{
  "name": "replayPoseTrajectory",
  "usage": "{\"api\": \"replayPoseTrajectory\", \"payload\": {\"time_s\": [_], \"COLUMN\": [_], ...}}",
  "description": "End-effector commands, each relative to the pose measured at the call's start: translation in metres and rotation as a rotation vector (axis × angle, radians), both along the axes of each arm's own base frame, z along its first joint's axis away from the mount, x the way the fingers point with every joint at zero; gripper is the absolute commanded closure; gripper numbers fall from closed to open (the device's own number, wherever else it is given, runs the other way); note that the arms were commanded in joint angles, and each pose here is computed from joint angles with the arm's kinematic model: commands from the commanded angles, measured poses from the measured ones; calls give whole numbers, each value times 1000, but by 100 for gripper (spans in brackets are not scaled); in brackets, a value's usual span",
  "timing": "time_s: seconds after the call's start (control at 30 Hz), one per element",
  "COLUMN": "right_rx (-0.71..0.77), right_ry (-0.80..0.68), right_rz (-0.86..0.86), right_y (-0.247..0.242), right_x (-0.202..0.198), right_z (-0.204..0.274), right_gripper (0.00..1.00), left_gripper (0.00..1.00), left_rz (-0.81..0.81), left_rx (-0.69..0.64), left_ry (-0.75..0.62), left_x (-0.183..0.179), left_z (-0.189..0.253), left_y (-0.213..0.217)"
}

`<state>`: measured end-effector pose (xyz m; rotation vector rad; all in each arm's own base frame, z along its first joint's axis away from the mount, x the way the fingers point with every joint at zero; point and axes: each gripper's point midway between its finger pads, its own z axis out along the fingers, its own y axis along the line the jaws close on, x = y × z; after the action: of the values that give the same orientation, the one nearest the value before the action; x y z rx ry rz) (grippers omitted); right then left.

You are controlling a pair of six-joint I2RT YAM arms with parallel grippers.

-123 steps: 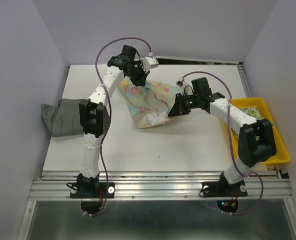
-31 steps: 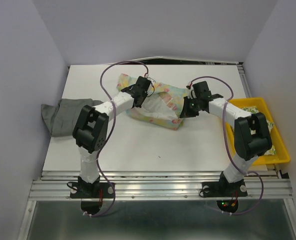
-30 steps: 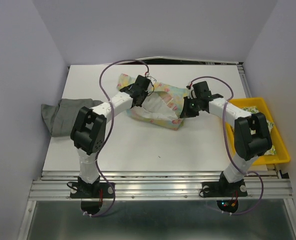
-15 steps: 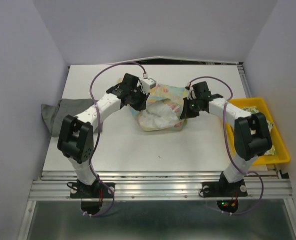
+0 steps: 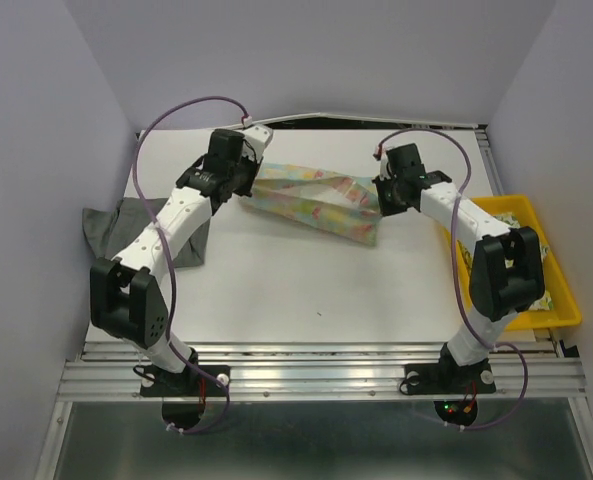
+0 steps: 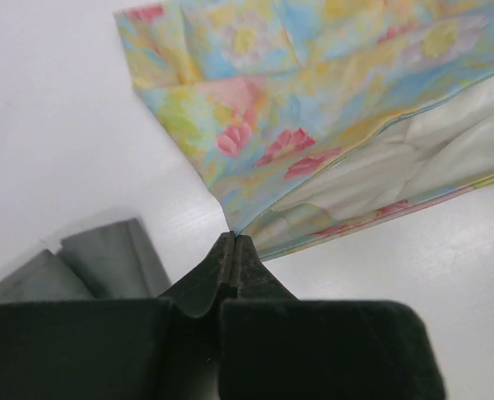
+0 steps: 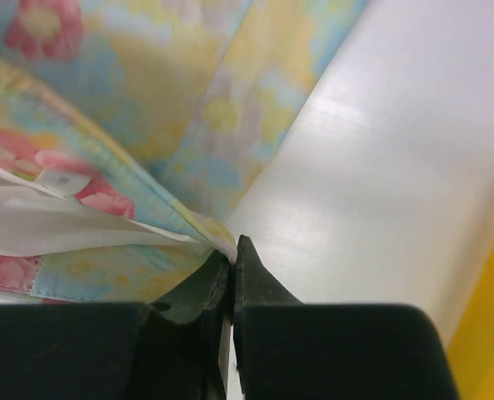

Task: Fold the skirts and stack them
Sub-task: Flatten the skirt out

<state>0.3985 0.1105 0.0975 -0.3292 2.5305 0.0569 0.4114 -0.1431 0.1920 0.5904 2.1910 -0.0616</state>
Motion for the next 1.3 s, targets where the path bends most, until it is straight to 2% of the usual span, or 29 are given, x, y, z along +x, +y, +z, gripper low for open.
{"api": "replayPoseTrajectory", "payload": {"time_s": [0.0,0.13,0.23,0.27,0.5,0.67,0.7,0.77,0.8,0.83,0.87,0.9,0.93,0.97,1.0,1.03,1.07,1.1,1.13,1.17,1.23,1.27], "right_rx": [-179,-203,-206,-205,-234,-232,-221,-224,-218,-231,-237,-224,-229,-254,-261,-271,-283,-288,-287,-282,-242,-234], "right_ry": [-232,-371,-430,-451,-514,-553,-587,-572,-623,-594,-610,-688,-709,-695,-726,-764,-827,-868,-945,-992,-1093,-1081], "right_rz": [-54,-100,-122,-140,-181,-162,-160,-145,-153,-147,-156,-171,-176,-177,-188,-208,-217,-230,-269,-294,-340,-348], "right_y": [-34,-46,-53,-60,-87,-81,-79,-73,-71,-68,-68,-67,-66,-69,-69,-72,-72,-74,-78,-81,-84,-89], "right_x": [59,92,96,92,61,81,89,111,123,142,153,164,174,196,205,213,225,228,231,227,218,217], "right_z": [75,133,161,172,205,219,234,223,244,226,229,261,267,248,255,265,282,293,314,330,363,355], "right_gripper": [99,99,99,99,99,99,99,99,99,99,99,99,99,99,99,99,99,99,99,99,99,99], "left_gripper": [100,100,100,100,100,100,100,100,100,100,100,100,100,100,100,100,100,100,100,100,100,100], "left_rz": [175,207,227,228,256,266,265,252,248,242,244,241,237,236,235,235,233,236,237,239,240,245], "left_rx": [-12,-20,-30,-27,-110,-136,-141,-155,-156,-176,-164,-172,-182,-208,-207,-188,-211,-204,-189,-202,-205,-191], "left_ry": [-337,-416,-465,-456,-515,-524,-522,-513,-475,-503,-465,-465,-471,-541,-556,-539,-648,-661,-651,-739,-784,-757], "left_x": [40,49,43,39,-15,-9,-4,14,31,40,62,74,86,95,108,133,138,147,169,163,162,165], "left_z": [119,155,179,175,195,204,204,204,190,206,189,191,194,230,235,219,268,273,258,297,312,299], "left_y": [31,39,50,52,67,64,63,53,46,42,36,34,31,30,29,24,27,27,24,30,35,41]}}
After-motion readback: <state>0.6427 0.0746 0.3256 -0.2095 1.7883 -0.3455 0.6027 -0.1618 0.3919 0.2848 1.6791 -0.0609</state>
